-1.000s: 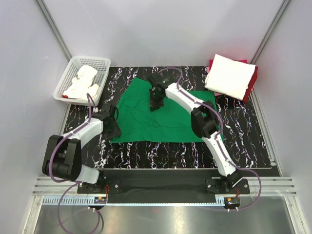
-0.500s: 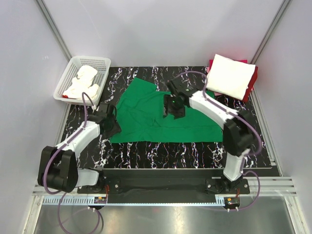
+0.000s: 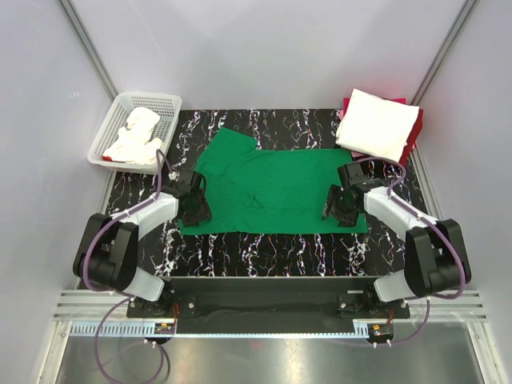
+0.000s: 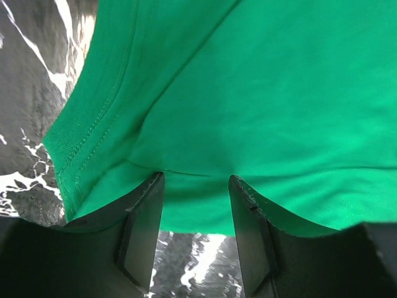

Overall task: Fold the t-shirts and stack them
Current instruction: Fold the tshirt

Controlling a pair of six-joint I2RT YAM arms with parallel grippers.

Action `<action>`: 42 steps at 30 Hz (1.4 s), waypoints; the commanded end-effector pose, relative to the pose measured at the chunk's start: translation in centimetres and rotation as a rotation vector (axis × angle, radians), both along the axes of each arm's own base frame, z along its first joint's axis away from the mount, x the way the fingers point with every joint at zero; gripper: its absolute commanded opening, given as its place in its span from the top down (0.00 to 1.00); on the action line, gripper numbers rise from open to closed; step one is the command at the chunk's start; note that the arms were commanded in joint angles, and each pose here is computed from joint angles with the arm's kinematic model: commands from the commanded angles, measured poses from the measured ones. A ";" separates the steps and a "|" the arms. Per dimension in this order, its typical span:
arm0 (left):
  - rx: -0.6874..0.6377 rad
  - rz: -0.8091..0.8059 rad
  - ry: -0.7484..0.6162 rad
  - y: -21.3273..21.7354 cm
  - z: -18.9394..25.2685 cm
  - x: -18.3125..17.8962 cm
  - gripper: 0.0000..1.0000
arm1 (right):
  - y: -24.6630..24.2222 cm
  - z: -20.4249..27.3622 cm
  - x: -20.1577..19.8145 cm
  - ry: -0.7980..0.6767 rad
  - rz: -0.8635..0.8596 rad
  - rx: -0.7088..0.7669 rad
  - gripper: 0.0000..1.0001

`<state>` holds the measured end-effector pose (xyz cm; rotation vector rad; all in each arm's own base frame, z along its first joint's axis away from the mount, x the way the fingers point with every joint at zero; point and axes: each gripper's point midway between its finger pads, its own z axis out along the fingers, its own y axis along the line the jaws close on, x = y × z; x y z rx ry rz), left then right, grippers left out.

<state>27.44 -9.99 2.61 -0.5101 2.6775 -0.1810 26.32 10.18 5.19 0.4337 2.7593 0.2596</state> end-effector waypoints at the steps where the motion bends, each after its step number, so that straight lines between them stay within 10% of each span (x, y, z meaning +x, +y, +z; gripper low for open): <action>1: 0.017 0.009 0.016 0.3 -1.6 0.0 0.50 | 0.7 -1.9 2.1 -0.019 0.030 0.071 0.38; 14: 0.048 0.044 0.081 1.5 -1.8 -5.4 0.50 | 0.1 -3.0 -2.8 0.099 -0.152 0.141 0.46; 28: -0.046 -0.010 0.014 -2.4 3.5 -13.7 0.46 | -1.0 4.2 -9.0 -0.055 -0.330 0.254 0.16; 34: 0.070 -0.137 -0.291 -2.4 12.2 -5.7 0.22 | 1.2 10.2 -5.9 -0.286 -0.183 0.398 0.14; 42: 0.093 -0.202 -0.363 -2.6 16.2 11.8 0.23 | 6.4 10.3 -5.6 -0.465 0.080 0.547 0.09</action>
